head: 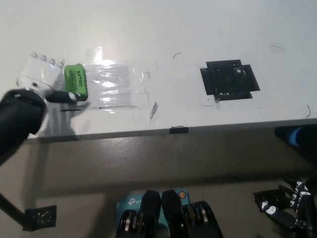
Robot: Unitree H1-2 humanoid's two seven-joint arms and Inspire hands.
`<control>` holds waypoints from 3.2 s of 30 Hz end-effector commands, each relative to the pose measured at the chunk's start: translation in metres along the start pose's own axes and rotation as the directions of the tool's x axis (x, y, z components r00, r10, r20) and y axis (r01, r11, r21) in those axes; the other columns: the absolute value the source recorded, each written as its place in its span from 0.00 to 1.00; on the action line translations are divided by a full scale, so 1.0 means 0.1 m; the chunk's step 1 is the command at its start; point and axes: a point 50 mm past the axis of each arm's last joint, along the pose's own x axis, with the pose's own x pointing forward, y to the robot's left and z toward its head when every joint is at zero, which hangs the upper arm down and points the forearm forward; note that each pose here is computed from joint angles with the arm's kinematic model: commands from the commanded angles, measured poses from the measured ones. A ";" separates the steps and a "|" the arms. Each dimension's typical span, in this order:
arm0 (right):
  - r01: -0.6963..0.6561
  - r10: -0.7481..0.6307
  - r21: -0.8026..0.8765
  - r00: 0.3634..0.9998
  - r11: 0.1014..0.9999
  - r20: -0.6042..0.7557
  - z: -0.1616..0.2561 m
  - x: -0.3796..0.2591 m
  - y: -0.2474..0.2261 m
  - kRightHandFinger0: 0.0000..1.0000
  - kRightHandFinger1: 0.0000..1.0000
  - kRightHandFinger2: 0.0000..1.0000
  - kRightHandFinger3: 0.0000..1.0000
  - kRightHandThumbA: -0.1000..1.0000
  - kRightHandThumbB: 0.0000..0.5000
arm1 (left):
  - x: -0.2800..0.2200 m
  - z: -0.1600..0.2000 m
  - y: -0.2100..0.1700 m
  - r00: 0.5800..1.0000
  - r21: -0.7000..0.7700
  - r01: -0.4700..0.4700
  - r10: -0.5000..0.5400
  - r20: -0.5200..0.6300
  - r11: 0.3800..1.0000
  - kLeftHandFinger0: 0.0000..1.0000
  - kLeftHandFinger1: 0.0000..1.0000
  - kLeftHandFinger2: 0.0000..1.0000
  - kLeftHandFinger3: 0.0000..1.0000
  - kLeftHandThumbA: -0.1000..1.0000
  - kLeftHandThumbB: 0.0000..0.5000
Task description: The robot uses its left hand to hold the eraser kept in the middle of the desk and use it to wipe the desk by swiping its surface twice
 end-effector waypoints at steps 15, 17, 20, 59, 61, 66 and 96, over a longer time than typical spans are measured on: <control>0.036 -0.036 0.005 0.996 0.999 0.083 0.16 -0.10 -0.10 0.71 0.80 0.88 0.89 1.00 0.25 | 0.06 -0.32 0.50 0.964 0.139 -0.263 0.267 -0.012 0.955 1.00 1.00 1.00 1.00 1.00 0.81; 0.037 -0.037 0.004 0.996 0.999 0.086 0.16 -0.10 -0.10 0.70 0.80 0.88 0.89 1.00 0.27 | 0.05 -0.26 0.44 0.967 0.078 -0.255 0.256 -0.003 0.964 1.00 1.00 1.00 1.00 1.00 0.83; 0.042 -0.042 0.006 0.996 0.999 0.077 0.17 -0.10 -0.10 0.70 0.79 0.88 0.88 1.00 0.27 | 0.04 -0.20 0.39 0.966 0.058 -0.258 0.258 0.004 0.965 1.00 1.00 1.00 1.00 1.00 0.86; 0.056 -0.056 -0.001 0.989 0.998 0.136 0.33 0.04 -0.10 0.66 0.76 0.85 0.86 1.00 0.25 | 0.02 0.54 -0.56 0.991 -0.560 0.130 -0.088 0.101 0.818 1.00 1.00 1.00 1.00 1.00 0.84; 0.058 -0.058 -0.001 0.988 0.998 0.146 0.33 0.06 -0.09 0.66 0.75 0.84 0.85 1.00 0.23 | -0.03 0.69 -0.65 0.989 -0.558 0.146 -0.101 0.111 0.817 1.00 1.00 1.00 1.00 1.00 0.77; 0.066 -0.065 0.000 0.986 0.998 0.152 0.34 0.07 -0.11 0.67 0.77 0.87 0.86 1.00 0.25 | -0.05 0.93 -0.73 0.979 -0.593 0.204 -0.148 0.142 0.779 1.00 1.00 1.00 1.00 1.00 0.68; 0.055 -0.055 0.001 0.979 0.998 0.198 0.44 0.14 -0.03 0.63 0.75 0.87 0.83 1.00 0.29 | -0.47 2.80 -0.71 0.873 -0.537 0.483 -0.334 0.354 0.692 1.00 1.00 1.00 1.00 1.00 1.00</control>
